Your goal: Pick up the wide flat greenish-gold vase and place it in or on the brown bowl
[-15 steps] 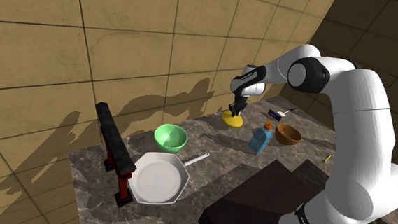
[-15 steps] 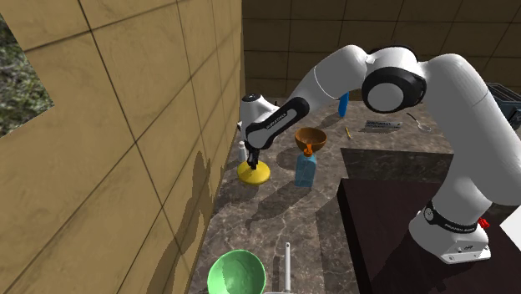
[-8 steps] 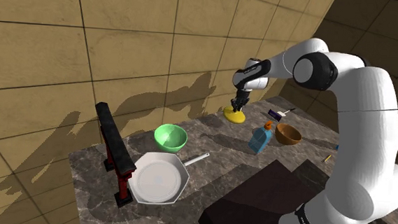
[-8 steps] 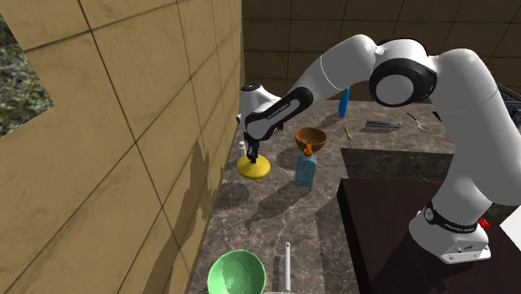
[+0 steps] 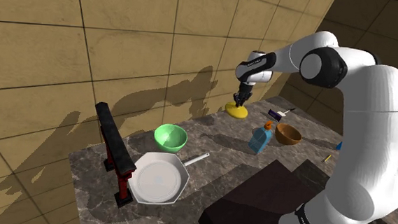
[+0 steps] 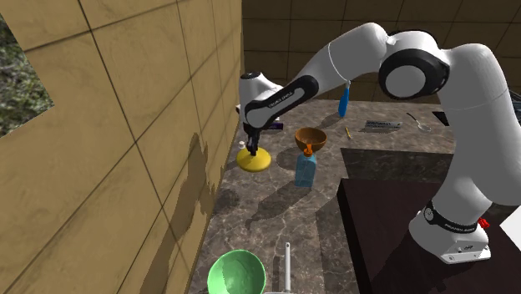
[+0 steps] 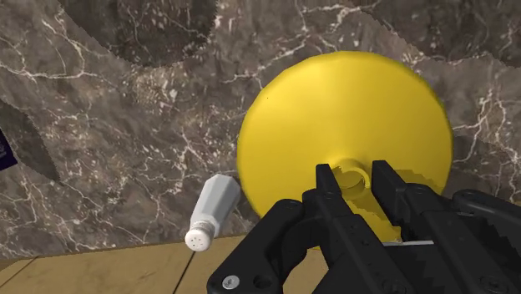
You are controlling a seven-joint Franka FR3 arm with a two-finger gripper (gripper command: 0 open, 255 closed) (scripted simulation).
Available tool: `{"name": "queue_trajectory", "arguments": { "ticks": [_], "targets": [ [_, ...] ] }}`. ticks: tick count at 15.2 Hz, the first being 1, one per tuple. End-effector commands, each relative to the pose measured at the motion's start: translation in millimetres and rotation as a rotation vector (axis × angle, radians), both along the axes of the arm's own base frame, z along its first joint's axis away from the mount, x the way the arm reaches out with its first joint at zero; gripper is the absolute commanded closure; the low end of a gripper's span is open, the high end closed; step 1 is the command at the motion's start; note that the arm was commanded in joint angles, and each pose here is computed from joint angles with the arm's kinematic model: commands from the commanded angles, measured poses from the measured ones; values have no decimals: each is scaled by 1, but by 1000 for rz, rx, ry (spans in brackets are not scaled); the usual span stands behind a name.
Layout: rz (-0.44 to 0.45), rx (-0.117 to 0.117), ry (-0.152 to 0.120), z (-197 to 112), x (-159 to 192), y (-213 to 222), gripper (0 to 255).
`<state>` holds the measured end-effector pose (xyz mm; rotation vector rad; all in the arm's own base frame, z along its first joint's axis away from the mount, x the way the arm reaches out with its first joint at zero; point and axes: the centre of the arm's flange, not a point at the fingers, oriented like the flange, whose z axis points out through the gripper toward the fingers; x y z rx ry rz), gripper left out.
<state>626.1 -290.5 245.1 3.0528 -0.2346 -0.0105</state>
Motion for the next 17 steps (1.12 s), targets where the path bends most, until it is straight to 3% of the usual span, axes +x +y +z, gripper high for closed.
{"name": "queue_trajectory", "arguments": {
  "ticks": [1, 11, 17],
  "targets": [
    [0, 0, 0, 11, 0, 0, 255],
    [0, 0, 0, 61, 0, 0, 255],
    [0, 0, 0, 71, -57, -54, 255]
  ]
}}
